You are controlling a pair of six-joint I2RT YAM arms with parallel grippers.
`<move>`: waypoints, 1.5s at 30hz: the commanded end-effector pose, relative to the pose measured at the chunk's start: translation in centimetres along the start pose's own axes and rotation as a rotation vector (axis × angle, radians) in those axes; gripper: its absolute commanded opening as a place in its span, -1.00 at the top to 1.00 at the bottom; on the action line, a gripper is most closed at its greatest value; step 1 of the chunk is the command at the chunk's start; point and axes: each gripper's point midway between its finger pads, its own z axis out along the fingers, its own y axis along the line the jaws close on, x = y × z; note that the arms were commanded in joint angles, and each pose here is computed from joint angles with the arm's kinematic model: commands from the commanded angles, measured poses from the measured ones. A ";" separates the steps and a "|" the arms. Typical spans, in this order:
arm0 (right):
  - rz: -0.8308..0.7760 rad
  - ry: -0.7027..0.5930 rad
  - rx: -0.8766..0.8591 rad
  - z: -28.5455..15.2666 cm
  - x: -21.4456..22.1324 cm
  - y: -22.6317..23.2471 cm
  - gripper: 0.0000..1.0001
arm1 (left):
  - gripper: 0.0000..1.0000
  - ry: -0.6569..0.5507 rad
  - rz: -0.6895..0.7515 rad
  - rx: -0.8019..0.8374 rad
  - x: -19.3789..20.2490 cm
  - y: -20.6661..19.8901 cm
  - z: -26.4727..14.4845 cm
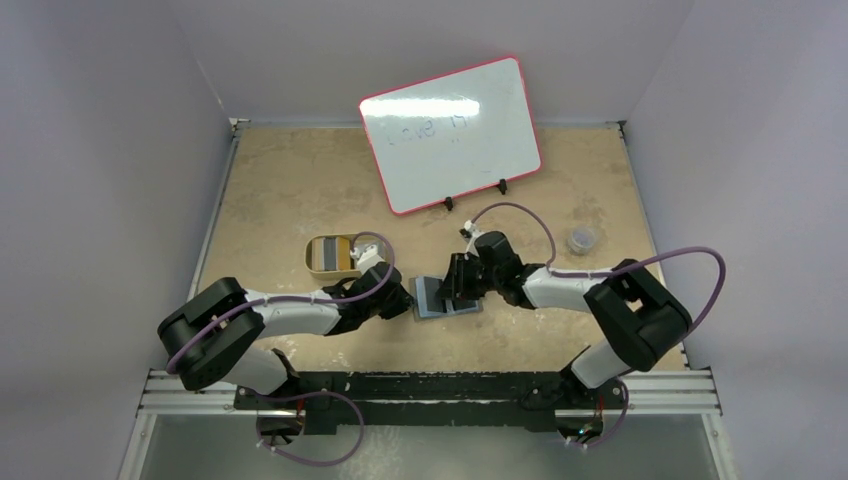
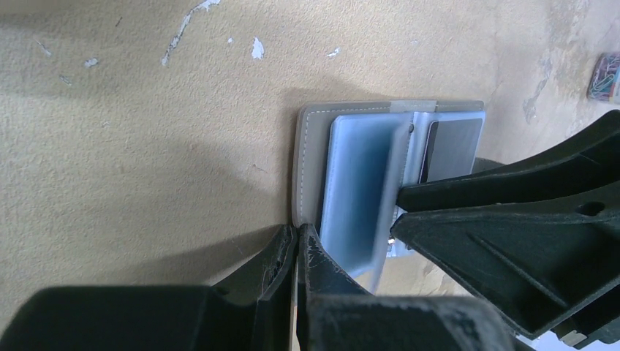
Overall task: Put the credit cards into the card holder
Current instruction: Insert the credit card into the card holder.
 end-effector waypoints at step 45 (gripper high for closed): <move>0.023 -0.084 0.237 -2.3 0.1 -3.4 0.52 | 0.91 -0.055 0.105 0.060 -2.8 -3.8 -3.7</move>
